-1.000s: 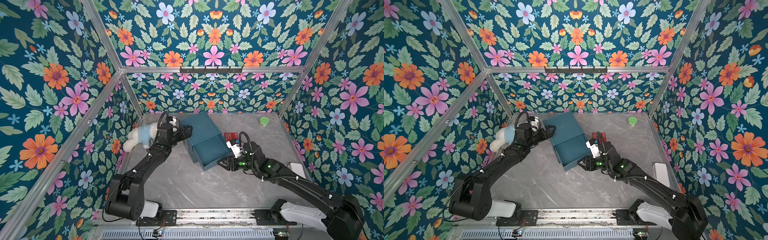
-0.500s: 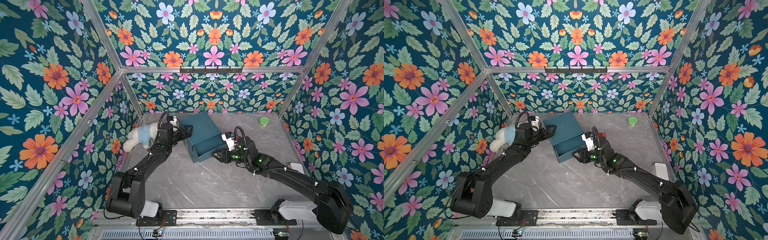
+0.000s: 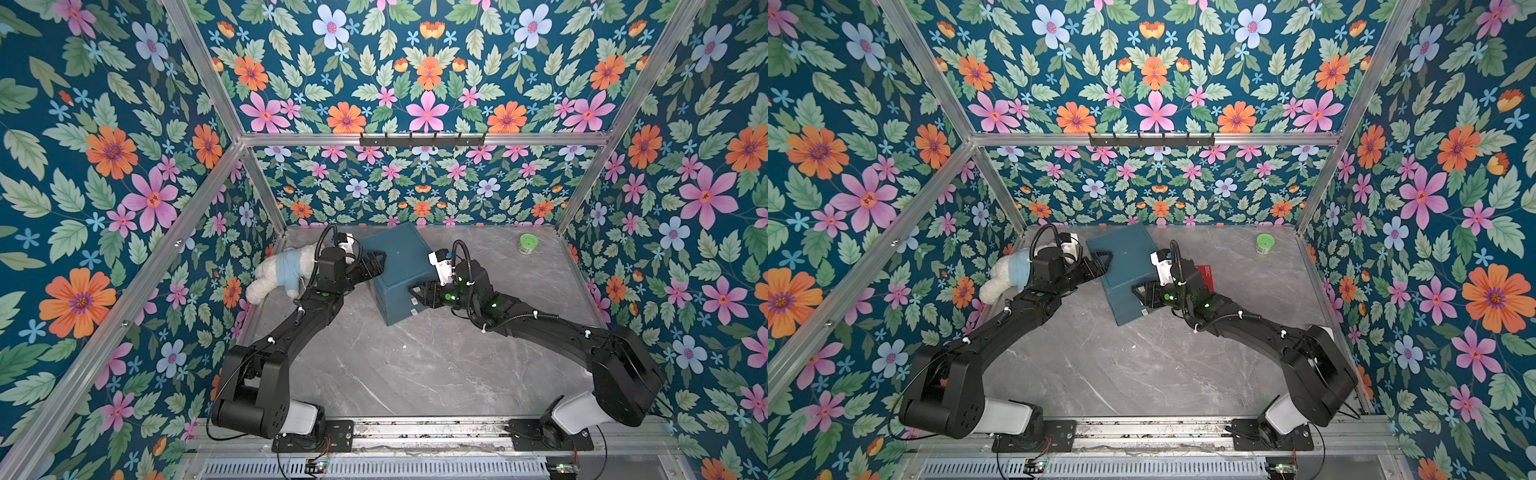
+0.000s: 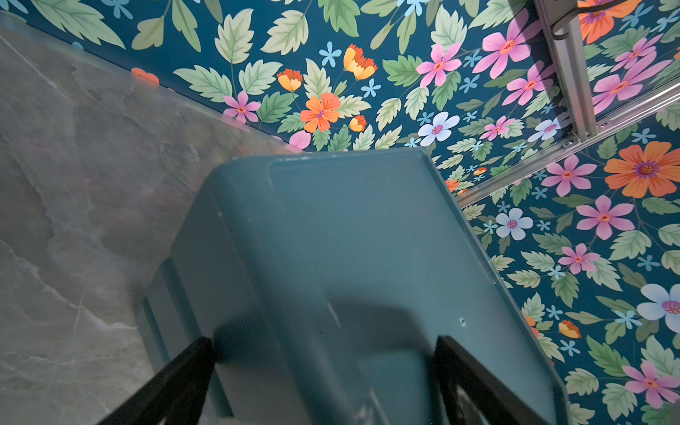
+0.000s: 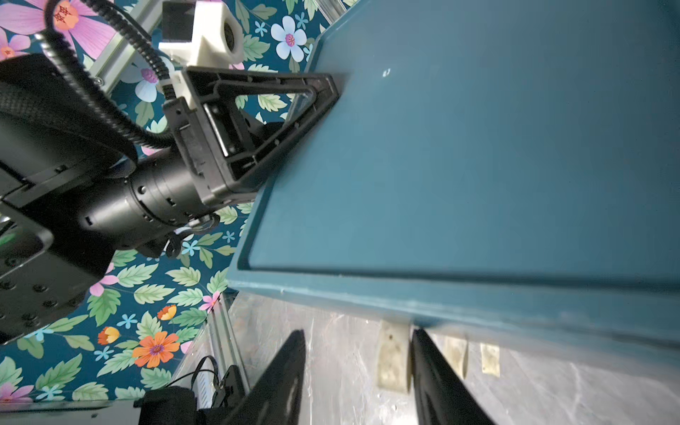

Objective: Take the postcards out of the drawer
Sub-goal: Close the drawer in the storage box, then open the drawer in the storage box.

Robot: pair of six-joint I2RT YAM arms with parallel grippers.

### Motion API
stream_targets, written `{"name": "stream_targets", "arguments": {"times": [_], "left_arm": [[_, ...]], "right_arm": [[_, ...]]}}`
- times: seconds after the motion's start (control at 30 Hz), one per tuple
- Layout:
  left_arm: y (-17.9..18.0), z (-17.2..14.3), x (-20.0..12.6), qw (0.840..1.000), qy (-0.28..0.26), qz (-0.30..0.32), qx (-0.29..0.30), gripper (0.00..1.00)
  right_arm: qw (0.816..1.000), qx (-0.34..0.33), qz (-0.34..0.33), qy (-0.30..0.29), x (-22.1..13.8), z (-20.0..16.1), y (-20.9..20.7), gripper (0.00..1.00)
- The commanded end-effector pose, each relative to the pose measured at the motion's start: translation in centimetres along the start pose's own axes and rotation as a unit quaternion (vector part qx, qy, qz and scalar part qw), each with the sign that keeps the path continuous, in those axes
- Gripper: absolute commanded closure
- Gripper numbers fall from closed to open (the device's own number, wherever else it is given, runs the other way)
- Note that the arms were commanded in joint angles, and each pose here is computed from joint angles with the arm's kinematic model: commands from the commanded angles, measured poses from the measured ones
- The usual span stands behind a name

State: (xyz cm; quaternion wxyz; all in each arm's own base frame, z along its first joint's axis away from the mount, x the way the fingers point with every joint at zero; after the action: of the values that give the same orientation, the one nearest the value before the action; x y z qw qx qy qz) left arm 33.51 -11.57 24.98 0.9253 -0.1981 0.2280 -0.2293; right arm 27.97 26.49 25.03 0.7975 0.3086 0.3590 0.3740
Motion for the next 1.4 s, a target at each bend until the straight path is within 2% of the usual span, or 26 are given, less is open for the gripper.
{"name": "stream_targets", "arguments": {"times": [0.0, 0.23, 0.57, 0.9, 1.07, 1.17, 1.37], "left_arm": [[-0.3, 0.3, -0.1, 1.000, -0.005, -0.010, -0.002, 0.04], [-0.5, 0.6, -0.4, 1.000, -0.012, -0.005, -0.001, 0.03], [-0.7, 1.2, -0.7, 1.000, -0.023, 0.000, 0.005, 0.03], [-0.4, 0.9, -0.7, 1.000, -0.016, 0.014, 0.003, 0.03], [0.0, 0.5, -0.6, 1.000, -0.011, 0.022, 0.001, 0.03], [0.0, 0.3, -0.6, 1.000, -0.007, 0.022, 0.001, 0.03], [0.0, 0.4, -0.5, 1.000, -0.008, 0.020, 0.003, 0.03]], "right_arm": [[0.999, -0.013, 0.024, -0.031, 0.4, 1.0, 0.8, 0.51], [0.999, -0.013, 0.012, -0.036, -1.5, 0.1, 0.5, 0.50], [0.998, 0.051, -0.035, -0.002, -3.8, -5.0, -3.9, 0.49], [0.998, 0.059, 0.014, -0.015, -0.8, -5.0, -5.0, 0.49], [0.997, 0.060, 0.034, -0.043, 0.7, -4.5, -5.5, 0.50], [0.995, 0.064, 0.036, -0.063, 1.1, -4.2, -5.7, 0.51], [0.994, 0.082, 0.031, -0.066, 2.8, -4.5, -6.9, 0.54]]}}
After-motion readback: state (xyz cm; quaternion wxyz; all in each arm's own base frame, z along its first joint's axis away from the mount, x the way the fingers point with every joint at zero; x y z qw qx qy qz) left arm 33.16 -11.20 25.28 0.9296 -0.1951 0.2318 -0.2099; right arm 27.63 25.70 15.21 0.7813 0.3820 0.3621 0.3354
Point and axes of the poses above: each gripper's point midway between its finger pads, its own x axis out along the fingers, its own y axis along the line the jaws close on, z = x × y, the point moved 10 cm from there along -x, back along the fingers, and after that the axes turned 12 degrees about x, right-handed, at the moved point
